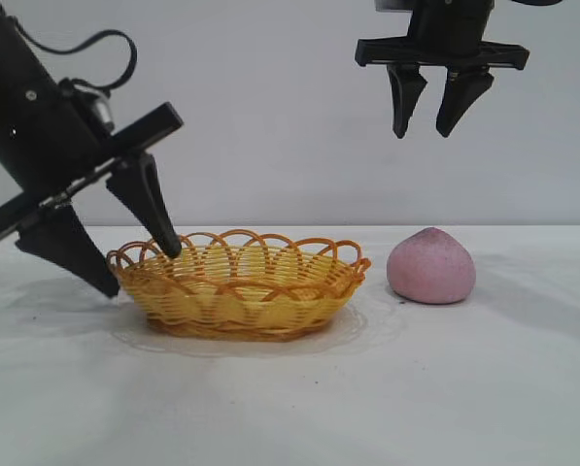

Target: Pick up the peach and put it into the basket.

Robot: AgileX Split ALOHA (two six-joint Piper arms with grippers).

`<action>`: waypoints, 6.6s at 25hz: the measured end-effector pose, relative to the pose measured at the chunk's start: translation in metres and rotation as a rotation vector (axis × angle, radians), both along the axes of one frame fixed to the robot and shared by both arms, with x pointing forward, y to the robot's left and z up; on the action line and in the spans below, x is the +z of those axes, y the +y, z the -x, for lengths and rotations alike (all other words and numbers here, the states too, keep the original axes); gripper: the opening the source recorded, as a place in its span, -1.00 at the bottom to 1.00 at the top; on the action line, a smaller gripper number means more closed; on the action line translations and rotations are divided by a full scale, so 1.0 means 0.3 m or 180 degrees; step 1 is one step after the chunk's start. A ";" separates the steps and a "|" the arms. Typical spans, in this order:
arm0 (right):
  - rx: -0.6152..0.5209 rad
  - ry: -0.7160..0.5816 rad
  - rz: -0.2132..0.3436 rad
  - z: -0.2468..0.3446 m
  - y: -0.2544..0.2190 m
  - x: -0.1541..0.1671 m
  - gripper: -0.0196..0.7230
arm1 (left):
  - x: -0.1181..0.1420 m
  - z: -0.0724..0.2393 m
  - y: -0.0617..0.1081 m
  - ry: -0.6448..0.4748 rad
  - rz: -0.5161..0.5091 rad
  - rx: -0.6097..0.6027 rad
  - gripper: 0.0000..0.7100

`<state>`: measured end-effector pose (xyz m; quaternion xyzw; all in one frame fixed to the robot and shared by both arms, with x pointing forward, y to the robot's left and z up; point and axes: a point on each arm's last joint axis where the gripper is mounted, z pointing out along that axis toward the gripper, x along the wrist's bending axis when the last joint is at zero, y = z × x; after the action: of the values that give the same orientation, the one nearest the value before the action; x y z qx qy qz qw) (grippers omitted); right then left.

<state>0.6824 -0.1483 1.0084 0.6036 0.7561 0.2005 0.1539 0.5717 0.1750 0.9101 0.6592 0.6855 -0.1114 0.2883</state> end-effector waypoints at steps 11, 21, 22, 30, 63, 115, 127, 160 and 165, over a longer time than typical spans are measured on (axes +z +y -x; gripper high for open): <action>-0.0005 0.0006 -0.0023 0.000 0.002 0.000 0.05 | 0.180 0.031 0.022 -0.0575 -0.0193 -0.0303 0.01; -0.0007 0.0003 -0.0031 0.000 0.002 0.000 0.05 | 0.146 0.027 0.125 -0.0677 -0.1520 -0.0707 0.01; -0.0007 0.0003 -0.0031 0.000 0.002 0.000 0.05 | 0.148 0.025 0.126 -0.0670 -0.1524 -0.0671 0.01; -0.0007 0.0003 -0.0031 0.000 0.002 0.000 0.05 | 0.151 -0.013 0.356 -0.0488 -0.1573 0.0114 0.01; 0.0040 0.0033 -0.0091 0.003 0.009 0.000 0.05 | 0.443 0.781 0.434 -0.0888 -0.1955 0.0483 0.01; 0.1730 0.0574 -0.0112 0.355 0.363 0.081 -0.95 | 0.447 1.138 0.425 -0.2440 -0.1666 0.0759 0.01; 0.1806 0.1152 0.0047 0.359 0.472 -0.201 -0.79 | 0.447 1.138 0.425 -0.2443 -0.1671 0.0754 0.01; -0.0719 0.0763 -0.0051 0.013 -0.445 -0.007 0.23 | 0.447 1.139 0.425 -0.2445 -0.1671 0.0754 0.01; -0.0648 0.0629 -0.0108 0.087 -0.441 0.090 0.23 | 0.447 1.139 0.425 -0.2445 -0.1671 0.0754 0.01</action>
<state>0.6562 -0.2807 1.0355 0.6965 0.6990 0.1362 0.0879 0.2298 0.3024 1.0441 0.6205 0.6048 0.3507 0.3552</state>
